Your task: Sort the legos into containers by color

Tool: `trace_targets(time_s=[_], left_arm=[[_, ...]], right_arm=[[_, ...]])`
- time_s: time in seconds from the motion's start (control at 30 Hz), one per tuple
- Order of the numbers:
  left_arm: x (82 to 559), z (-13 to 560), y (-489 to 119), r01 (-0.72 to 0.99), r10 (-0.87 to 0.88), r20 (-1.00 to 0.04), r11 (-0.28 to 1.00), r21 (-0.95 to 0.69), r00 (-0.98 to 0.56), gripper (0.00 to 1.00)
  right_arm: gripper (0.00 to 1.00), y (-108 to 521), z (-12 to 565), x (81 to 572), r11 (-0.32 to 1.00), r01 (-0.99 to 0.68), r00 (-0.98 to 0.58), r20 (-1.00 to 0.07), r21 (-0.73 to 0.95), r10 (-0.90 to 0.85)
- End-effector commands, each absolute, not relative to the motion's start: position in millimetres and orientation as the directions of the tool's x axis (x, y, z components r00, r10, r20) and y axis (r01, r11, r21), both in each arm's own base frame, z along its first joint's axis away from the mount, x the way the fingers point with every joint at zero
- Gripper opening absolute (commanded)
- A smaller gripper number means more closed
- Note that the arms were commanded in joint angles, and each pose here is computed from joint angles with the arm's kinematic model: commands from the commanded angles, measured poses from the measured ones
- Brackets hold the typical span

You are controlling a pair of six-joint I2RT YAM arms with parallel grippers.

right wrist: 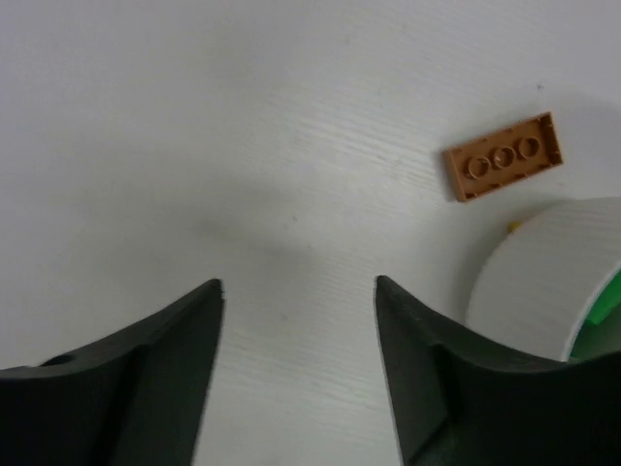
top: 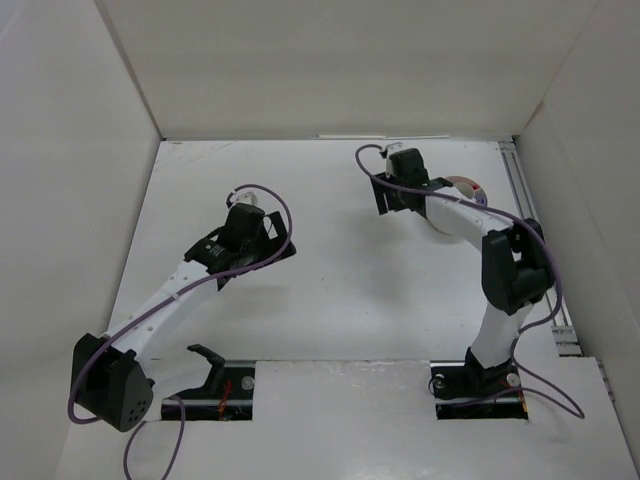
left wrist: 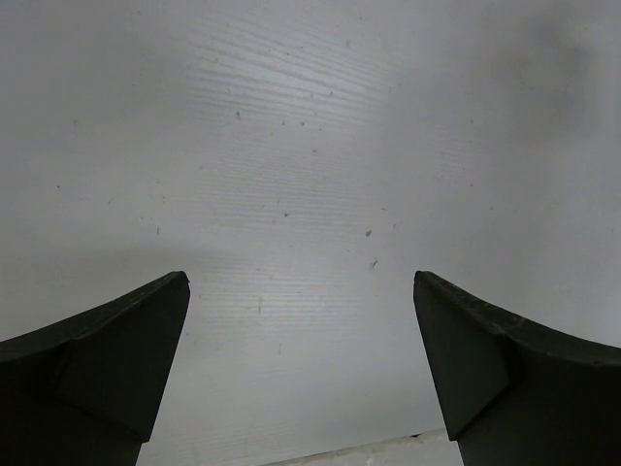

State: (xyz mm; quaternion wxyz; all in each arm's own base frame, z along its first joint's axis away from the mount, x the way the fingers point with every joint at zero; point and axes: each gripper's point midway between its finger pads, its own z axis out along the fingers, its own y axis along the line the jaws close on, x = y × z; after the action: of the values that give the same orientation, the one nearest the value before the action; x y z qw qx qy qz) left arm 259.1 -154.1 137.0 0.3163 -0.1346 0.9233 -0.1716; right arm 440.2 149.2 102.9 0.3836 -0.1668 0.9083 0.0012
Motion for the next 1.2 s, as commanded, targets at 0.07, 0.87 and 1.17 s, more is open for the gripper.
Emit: trace_targets(time_s=[0.07,0.87,1.17], left_arm=[[275,164,-163,-0.049,-0.344,-0.597,0.89,-0.453,-0.725,1.0],[295,158,-144,-0.014,-0.339,-0.585,0.873,-0.488,-0.736,1.0],[297,156,-144,-0.006,-0.334,-0.582,0.871,-0.492,-0.741,1.0]], right_arm=[[0.78,169,103,477,0.997,0.033,-0.72,-0.69,0.073,0.074],[0.79,50,61,493,0.815,0.578,-0.621,-0.622,0.048,0.477],[0.79,54,56,527,0.812,0.577,-0.597,-0.635,0.085,0.491]])
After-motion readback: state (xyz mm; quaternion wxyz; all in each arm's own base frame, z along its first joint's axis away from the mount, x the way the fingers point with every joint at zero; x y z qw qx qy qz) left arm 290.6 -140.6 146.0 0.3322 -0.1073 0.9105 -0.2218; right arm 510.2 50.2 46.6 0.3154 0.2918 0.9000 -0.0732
